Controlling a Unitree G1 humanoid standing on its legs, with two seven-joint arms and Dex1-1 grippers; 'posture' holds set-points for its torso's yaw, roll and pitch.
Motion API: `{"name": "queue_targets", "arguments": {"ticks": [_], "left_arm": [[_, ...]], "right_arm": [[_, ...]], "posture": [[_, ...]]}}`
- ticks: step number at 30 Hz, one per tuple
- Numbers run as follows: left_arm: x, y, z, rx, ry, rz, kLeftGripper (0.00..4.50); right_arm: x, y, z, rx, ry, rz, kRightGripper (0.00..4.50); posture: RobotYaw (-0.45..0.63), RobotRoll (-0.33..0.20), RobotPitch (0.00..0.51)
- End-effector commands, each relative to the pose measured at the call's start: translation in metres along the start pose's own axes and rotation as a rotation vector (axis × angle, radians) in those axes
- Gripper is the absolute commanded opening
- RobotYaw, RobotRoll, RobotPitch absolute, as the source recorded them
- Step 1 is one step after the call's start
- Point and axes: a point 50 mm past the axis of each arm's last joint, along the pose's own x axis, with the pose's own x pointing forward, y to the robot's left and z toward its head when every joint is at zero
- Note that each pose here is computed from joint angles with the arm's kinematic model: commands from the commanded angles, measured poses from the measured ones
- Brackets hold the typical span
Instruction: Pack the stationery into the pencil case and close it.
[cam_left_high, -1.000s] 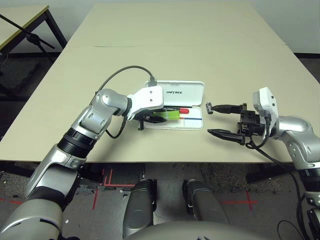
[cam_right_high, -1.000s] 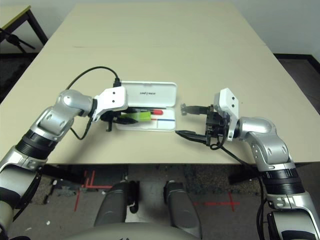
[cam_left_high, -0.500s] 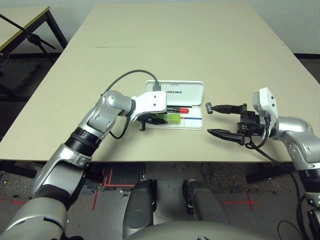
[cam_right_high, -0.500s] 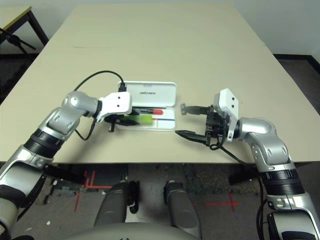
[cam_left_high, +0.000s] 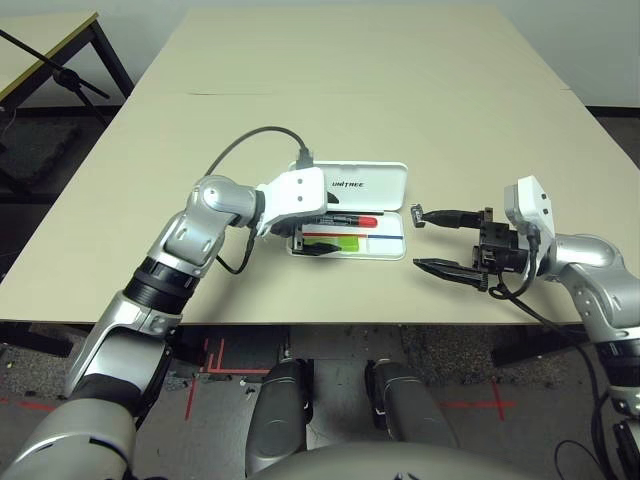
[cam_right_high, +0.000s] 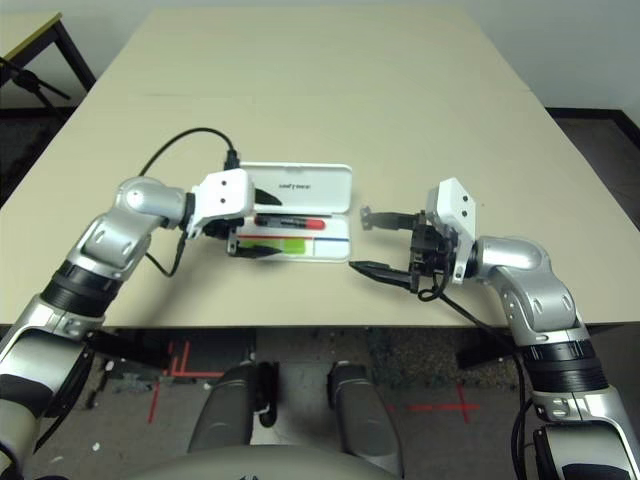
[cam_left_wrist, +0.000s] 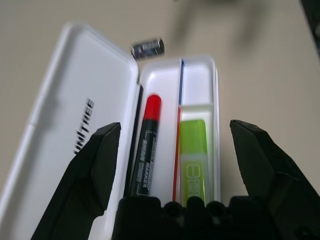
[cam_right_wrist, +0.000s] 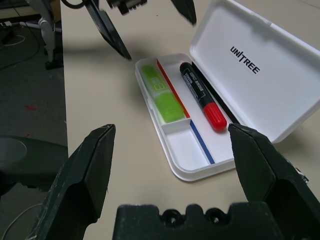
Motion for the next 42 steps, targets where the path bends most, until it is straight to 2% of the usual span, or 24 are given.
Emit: {"name": "queue_targets", "arguments": {"ticks": [1,5,10,18,26,30,42], "left_arm": [[-0.018,-0.007,-0.006,-0.007,-0.015,0.021,4.49],[-0.042,-0.019,-0.021,-0.043,0.005,0.055,4.49],[-0.051,-0.025,-0.025,-0.083,-0.005,0.106,4.49],[-0.043,-0.030,-0.021,-0.077,-0.038,0.132,4.49],[-0.040,-0.023,-0.012,-0.066,-0.046,0.141,4.49],[-0.041,-0.020,-0.012,-0.062,-0.046,0.143,4.49],[-0.040,-0.023,-0.009,-0.058,-0.044,0.142,4.49]], "right_arm": [[-0.001,0.000,-0.004,0.004,0.013,-0.015,4.50],[-0.005,-0.007,-0.003,0.017,0.008,-0.071,4.50],[-0.012,-0.016,0.000,0.052,-0.003,-0.197,4.50],[-0.012,-0.022,0.003,0.149,0.002,-0.444,4.50],[-0.002,-0.025,-0.021,0.212,0.148,-0.692,4.50],[0.007,-0.026,-0.030,0.241,0.184,-0.737,4.50],[0.041,-0.028,-0.034,0.298,0.184,-0.782,4.50]], "posture": [[-0.06,0.000,0.130],[-0.06,0.000,0.143],[-0.05,0.000,0.152],[-0.05,0.000,0.147],[-0.05,0.000,0.137],[-0.04,0.000,0.136],[-0.03,0.000,0.140]]}}
